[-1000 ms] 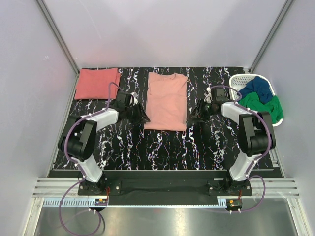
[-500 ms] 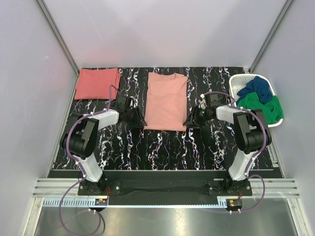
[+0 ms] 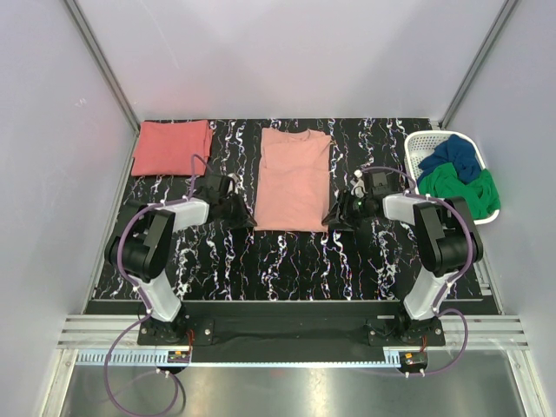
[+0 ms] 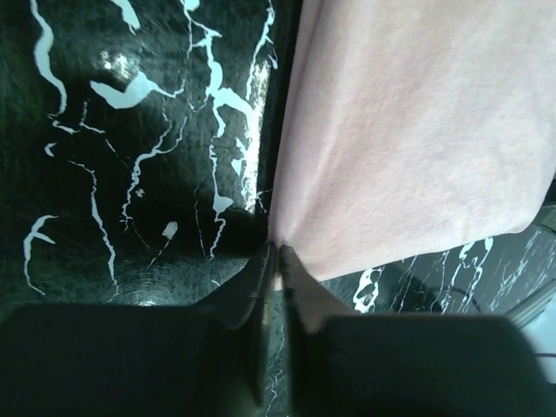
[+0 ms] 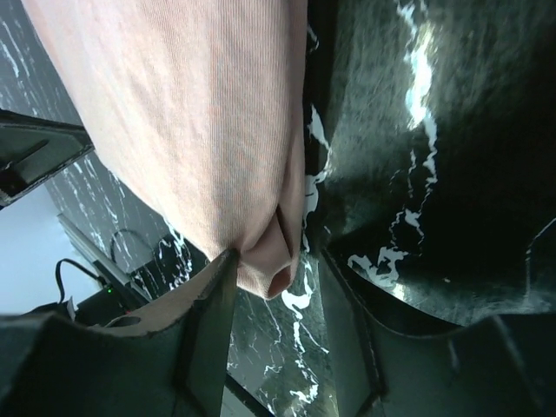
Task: Fold and stack the t-shirts
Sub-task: Fold the tshirt
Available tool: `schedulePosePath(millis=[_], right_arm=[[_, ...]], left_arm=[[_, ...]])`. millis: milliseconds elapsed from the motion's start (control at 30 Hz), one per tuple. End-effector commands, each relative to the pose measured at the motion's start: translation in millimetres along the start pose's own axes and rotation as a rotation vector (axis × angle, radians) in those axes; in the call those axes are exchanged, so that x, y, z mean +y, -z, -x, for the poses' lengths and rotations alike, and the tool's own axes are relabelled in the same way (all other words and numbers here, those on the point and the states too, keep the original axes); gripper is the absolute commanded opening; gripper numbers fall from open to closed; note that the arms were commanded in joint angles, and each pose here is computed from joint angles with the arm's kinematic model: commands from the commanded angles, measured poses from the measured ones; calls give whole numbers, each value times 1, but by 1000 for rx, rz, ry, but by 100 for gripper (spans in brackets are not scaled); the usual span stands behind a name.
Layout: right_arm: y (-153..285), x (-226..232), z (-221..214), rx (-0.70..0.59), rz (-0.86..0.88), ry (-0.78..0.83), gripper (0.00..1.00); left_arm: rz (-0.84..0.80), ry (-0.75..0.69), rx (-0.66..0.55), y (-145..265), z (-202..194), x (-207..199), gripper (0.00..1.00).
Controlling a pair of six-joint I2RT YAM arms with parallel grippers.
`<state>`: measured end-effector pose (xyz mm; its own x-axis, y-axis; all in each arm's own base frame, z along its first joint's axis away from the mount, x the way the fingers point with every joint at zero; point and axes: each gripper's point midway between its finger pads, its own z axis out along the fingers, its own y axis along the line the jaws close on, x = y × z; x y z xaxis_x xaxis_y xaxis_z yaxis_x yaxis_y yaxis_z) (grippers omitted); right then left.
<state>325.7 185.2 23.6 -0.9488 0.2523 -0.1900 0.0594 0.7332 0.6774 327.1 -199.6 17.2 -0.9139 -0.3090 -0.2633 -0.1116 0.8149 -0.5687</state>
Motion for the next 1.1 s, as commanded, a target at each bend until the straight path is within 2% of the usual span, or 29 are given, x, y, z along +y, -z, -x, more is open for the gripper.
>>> schedulePosePath(millis=[0,67,233,333,367,467,667,767,833,933,1067], right_arm=[[0,5,-9,1,29,5,50],[-2,3,-13,8,32,-2,50],[-4,1,-15,5,41,-1,47],[-5,-1,-18,2,40,-5,27],[-4,-5,-17,-8,19,-8,11],[0,-16,-24,-16,-37,-21,1],[5,-17,-39,-1,-37,-29,3],[5,-17,-46,12,-37,-47,11],[7,-16,-53,18,-37,-52,22],[7,-15,-58,18,-41,-53,33],[6,-18,-58,11,-53,-52,36]], left_arm=[[18,-2,37,2,-17,11,5],[0,1,40,2,-19,9,0],[-19,-1,47,3,-23,8,0],[-26,2,52,3,-26,8,0],[-25,5,53,3,-27,8,0],[-26,23,51,7,-34,11,0],[-33,28,88,14,-60,9,0],[-10,40,126,16,-80,16,0],[12,63,121,21,-85,21,22],[58,78,105,25,-89,32,34],[86,81,89,27,-85,36,44]])
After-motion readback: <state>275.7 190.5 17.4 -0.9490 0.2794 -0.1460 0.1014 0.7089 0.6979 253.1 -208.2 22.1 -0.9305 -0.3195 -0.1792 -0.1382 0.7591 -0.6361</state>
